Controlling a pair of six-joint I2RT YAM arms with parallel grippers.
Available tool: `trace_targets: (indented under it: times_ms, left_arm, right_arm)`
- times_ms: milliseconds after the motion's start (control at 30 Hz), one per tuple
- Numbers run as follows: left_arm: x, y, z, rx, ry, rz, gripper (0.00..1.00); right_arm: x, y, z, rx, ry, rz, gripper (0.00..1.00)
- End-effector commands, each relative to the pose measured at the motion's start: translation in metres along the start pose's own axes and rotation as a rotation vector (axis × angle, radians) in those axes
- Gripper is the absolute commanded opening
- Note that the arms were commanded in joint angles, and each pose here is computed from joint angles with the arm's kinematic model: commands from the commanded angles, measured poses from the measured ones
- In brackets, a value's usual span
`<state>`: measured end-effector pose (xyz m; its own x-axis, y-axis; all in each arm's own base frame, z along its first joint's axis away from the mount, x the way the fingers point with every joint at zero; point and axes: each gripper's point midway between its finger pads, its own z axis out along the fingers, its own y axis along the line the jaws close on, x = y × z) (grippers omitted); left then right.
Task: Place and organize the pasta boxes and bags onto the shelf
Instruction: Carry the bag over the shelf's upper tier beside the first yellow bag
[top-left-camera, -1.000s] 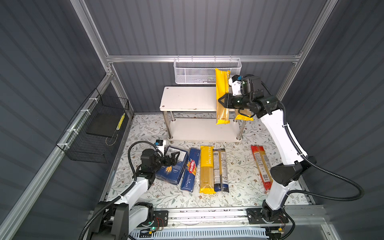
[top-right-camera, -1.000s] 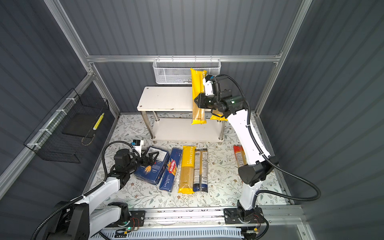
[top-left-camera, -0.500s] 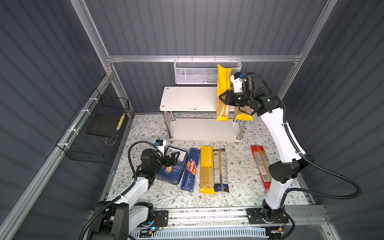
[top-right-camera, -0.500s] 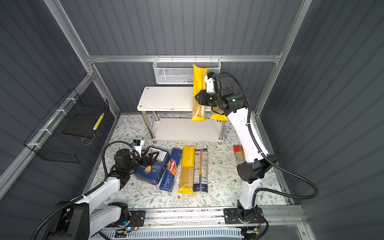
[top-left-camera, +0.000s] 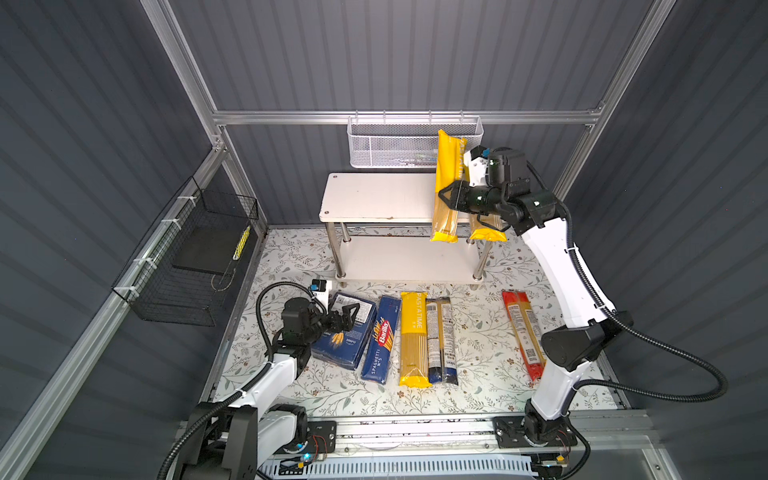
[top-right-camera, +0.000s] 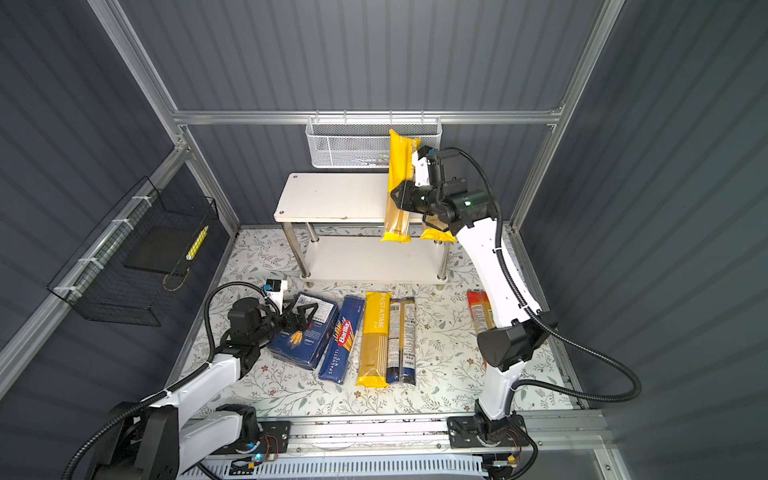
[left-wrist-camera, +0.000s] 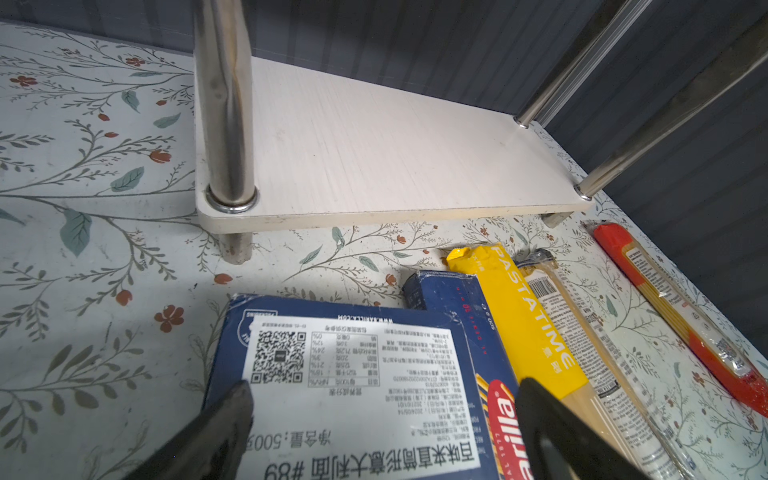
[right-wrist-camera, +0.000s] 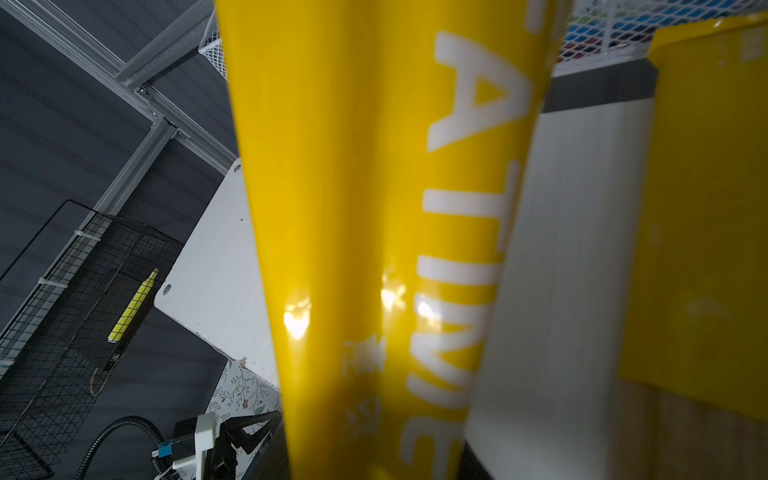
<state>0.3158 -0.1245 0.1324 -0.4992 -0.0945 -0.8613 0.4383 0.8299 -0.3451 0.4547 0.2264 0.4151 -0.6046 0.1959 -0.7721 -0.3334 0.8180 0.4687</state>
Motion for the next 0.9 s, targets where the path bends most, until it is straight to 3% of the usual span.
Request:
trace_targets:
  times_ms: [0, 167, 533, 700, 867]
  left_arm:
    - [-0.005, -0.004, 0.002, 0.016, -0.002, 0.017, 0.99]
    - [-0.006, -0.004, 0.002, 0.014, -0.006, 0.018, 0.99]
    - [-0.006, -0.004, 0.001, 0.013, -0.007, 0.018, 0.99]
    - [-0.006, -0.004, 0.001, 0.014, -0.006, 0.017, 0.99]
    - [-0.006, -0.005, 0.000, 0.014, -0.010, 0.020, 0.99]
  right_arm:
    - [-0.037, 0.008, -0.022, -0.010, -0.156, -0.039, 0.40]
    - [-0.035, 0.008, -0.023, -0.017, -0.159, -0.032, 0.48]
    - [-0.041, 0.026, -0.036, -0.089, -0.182, -0.045, 0.53]
    - [-0.035, 0.050, -0.056, -0.143, -0.174, -0.120, 0.58]
    - [0.002, 0.066, -0.081, -0.143, -0.109, -0.272, 0.60]
